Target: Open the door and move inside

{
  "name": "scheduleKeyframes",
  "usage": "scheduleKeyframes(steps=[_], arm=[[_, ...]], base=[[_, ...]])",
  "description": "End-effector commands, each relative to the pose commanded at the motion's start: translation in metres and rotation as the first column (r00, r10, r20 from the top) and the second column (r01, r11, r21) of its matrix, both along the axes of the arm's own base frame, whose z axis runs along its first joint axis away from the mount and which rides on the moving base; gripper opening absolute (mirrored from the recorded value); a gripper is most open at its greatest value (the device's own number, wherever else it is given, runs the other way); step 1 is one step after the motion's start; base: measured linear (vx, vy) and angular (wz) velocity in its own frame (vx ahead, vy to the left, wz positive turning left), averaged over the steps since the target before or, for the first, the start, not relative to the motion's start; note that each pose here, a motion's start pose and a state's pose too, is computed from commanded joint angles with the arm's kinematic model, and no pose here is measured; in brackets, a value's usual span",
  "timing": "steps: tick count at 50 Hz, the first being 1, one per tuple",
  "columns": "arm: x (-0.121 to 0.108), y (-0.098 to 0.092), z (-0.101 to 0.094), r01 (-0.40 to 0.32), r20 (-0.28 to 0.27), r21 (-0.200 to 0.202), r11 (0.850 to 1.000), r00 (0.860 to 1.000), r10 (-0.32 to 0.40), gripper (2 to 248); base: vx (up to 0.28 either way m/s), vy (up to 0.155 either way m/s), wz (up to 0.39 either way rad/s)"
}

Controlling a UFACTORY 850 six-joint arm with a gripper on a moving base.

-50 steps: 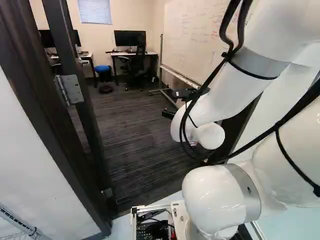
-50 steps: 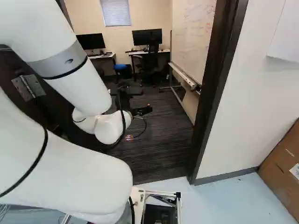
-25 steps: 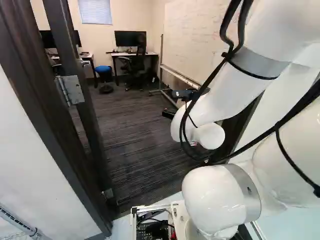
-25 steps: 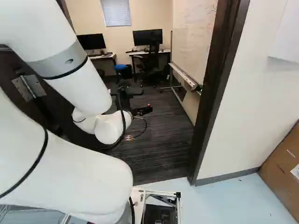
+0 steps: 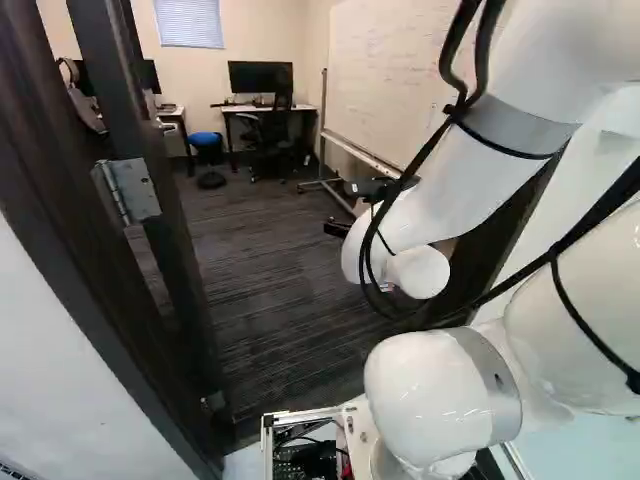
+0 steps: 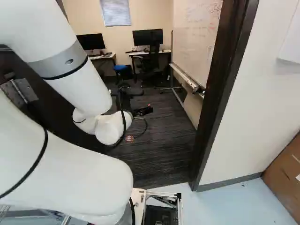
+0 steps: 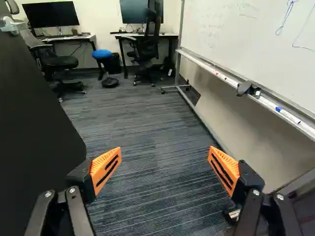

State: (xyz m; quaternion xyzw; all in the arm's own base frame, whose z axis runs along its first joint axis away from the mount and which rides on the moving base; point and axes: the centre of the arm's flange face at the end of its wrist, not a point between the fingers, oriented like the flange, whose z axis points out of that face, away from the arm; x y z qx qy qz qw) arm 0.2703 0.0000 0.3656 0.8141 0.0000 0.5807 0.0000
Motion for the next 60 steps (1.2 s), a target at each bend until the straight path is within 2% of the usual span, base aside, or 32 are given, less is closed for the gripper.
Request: scheduleKeyframes(steps=[31,60], arm=[[0.0000,0.0000,0.0000,0.000,0.000,0.000,1.000,1.000,0.000,247],[0.0000,0.0000,0.0000,0.000,0.000,0.000,1.000,1.000,0.000,247]], base=[[0.161,-0.020,-0.006],[0.155,0.017,0.150]])
